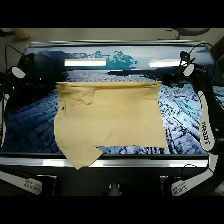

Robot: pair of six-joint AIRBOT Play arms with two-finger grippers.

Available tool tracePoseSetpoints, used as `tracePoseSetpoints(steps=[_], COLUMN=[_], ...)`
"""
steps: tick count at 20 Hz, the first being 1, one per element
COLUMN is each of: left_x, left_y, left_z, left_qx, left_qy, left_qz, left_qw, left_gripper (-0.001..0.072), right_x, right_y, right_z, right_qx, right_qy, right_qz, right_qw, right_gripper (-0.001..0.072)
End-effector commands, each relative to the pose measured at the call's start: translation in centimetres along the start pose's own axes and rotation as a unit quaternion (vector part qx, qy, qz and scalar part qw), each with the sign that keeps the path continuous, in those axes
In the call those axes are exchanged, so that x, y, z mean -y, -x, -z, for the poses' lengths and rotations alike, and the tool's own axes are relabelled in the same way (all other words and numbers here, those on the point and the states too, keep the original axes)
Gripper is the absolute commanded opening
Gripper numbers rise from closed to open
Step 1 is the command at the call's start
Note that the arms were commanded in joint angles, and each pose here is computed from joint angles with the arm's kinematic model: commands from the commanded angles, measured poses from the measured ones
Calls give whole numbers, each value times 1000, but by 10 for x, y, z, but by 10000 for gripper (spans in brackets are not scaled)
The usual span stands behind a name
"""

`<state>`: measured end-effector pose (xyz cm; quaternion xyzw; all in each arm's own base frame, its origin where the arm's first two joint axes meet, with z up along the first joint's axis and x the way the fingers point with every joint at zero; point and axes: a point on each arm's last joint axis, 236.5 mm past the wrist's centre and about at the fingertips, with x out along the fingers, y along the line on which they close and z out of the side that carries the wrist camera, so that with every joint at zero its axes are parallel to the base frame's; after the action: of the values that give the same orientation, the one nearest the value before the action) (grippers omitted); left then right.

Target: Fold the shirts.

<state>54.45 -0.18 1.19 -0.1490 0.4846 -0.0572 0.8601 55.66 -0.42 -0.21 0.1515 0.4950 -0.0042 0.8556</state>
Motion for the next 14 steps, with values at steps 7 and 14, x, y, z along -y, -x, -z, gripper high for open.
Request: tracePoseSetpoints(steps=[7, 14], left_x=[6, -7], left_y=[19, 34], left_z=[205, 214], left_qx=[-332, -349], left_qy=[18, 45], left_qz=[-14, -16], left_qw=[943, 936], left_gripper=[28, 475], right_x=[30, 27], right_y=[13, 31], right_z=[180, 184], right_qx=[-336, -351], right_qy=[-14, -26], right_qz=[34, 36], right_qw=[941, 935], right_gripper=[21, 406])
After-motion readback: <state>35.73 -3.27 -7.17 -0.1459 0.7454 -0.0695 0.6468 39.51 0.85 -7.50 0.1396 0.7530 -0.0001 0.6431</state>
